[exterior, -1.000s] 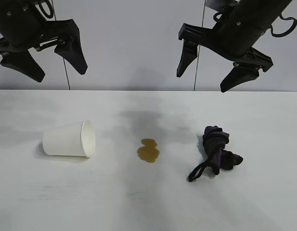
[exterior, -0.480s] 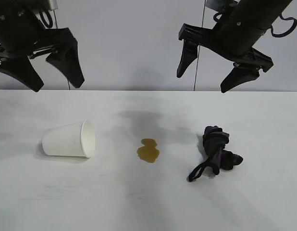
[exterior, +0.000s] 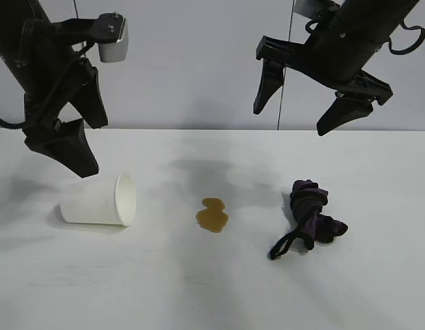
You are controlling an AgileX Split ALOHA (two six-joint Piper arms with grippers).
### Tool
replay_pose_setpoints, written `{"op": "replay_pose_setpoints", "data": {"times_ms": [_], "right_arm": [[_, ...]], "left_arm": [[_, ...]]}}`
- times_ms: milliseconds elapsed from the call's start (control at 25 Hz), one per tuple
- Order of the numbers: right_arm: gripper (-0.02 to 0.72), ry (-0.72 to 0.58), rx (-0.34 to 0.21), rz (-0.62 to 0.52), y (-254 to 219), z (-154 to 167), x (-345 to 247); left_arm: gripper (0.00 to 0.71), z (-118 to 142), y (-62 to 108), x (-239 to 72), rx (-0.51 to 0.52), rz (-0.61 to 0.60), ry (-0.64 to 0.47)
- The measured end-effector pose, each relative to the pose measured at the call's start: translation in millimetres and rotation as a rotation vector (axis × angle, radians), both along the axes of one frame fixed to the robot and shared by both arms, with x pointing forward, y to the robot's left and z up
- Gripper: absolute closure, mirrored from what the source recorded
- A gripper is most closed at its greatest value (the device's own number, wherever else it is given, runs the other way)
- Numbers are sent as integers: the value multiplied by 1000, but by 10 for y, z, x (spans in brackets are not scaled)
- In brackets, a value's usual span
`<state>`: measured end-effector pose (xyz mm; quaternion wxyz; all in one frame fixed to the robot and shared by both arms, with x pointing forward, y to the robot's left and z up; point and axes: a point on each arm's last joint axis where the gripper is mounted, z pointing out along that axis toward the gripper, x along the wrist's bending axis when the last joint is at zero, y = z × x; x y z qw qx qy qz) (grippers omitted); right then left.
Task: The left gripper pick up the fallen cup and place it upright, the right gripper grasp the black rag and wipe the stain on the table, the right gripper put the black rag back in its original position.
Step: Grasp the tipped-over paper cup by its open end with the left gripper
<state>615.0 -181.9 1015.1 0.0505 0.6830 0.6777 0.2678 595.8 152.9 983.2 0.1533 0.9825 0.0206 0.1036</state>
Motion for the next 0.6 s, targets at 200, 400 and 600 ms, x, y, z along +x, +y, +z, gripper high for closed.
{"op": "replay_pose_setpoints", "data": {"times_ms": [200,400,600], "right_arm": [[52,3,-1,1,0,-1,-3],[52,4,-1,1,0,-2,-3],[52,4,-1,1,0,-2,-3]], "left_arm": [[16,-320,-40,81,9,1,44],[16,-542,-64,122,13,-17,71],[16,-677,-80,156,9,-13,77]]}}
